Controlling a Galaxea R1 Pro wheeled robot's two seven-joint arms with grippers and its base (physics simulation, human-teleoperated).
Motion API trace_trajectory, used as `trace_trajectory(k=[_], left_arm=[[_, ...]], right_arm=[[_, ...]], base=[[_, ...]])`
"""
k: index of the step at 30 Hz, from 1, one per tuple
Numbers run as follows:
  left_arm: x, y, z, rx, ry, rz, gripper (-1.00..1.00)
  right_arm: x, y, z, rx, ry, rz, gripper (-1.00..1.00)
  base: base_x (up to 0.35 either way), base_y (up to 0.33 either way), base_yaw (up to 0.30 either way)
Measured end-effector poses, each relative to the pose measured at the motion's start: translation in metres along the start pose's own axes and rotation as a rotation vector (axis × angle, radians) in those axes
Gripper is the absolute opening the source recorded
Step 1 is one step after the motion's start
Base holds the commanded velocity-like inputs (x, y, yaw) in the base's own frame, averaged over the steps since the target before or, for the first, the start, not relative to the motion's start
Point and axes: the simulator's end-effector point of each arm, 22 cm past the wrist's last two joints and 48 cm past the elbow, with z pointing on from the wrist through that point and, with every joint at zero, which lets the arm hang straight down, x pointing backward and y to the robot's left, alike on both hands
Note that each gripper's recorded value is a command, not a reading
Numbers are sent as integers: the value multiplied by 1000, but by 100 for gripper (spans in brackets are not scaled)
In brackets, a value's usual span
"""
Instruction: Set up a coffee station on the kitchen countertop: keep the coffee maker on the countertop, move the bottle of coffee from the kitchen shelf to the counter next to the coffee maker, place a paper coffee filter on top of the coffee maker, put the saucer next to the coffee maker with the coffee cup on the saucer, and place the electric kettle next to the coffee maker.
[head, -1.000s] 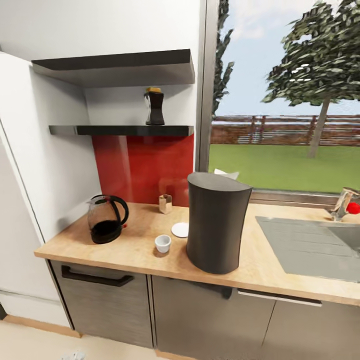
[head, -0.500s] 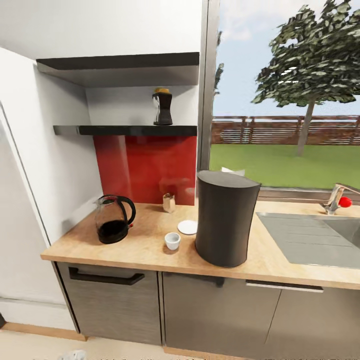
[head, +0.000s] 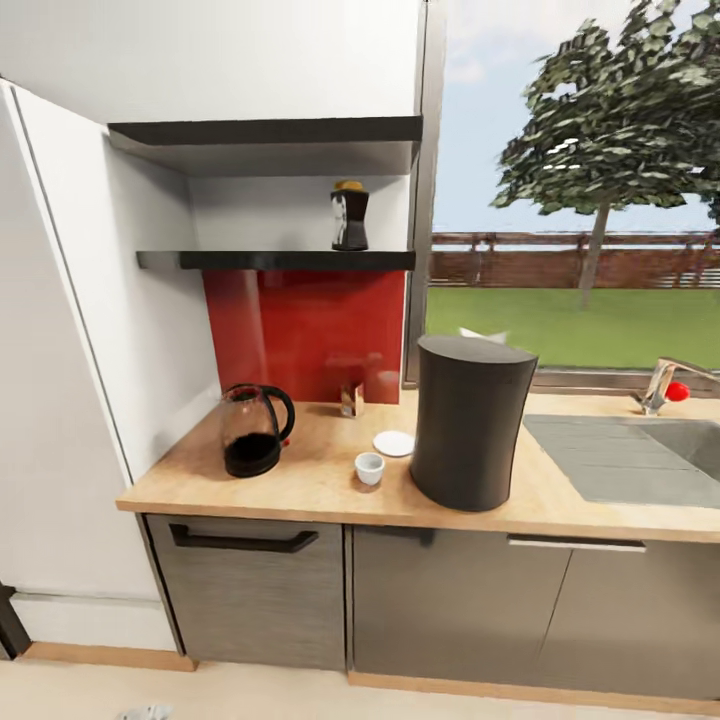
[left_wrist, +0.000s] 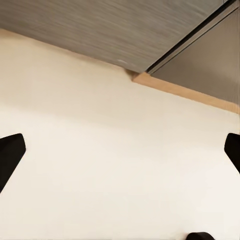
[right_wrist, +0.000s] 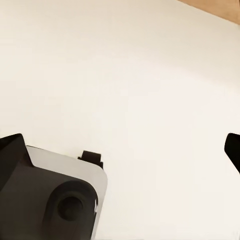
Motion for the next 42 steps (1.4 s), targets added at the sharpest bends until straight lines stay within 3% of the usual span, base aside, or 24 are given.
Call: trace_trajectory(k=[17,22,23,27,32,33,37,39,41,42], left_arm=[[-1,-1,0,2,-4,1,100],[-38,-21,4,63,-68,46,100],[-64,-50,6,153,-59,61,100],[-124,-103,-4,293,-84,89,100],[-175,-164,-26,423,-125,175,100],[-188,-190,-36,469,-125,208,100],[-215,-246,-65,554,-138,290,100],[-233,-290,-92,617,-164,349,100],[-239,-319,-110,659,-174,377,100],[-240,-345,-126,701,-172,387,100]], right_arm=[[1,1,0,-2,3,1,100],[1,0,0,-1,2,1,100],[1,0,0,-1,2,1,100],[0,0,0,-1,1,1,100],[1,0,0,-1,1,1,100],[1,0,0,0,1,1,100],[1,0,0,0,2,0,100],[1,-1,0,0,1,-1,100],[1,-1,0,0,1,-2,100],[1,-1,0,0,1,-2,100]], base=[[-79,73,-59],[0,0,0],[0,0,0],[0,0,0],[0,0,0],[0,0,0],[0,0,0],[0,0,0],[0,0,0],[0,0,0]])
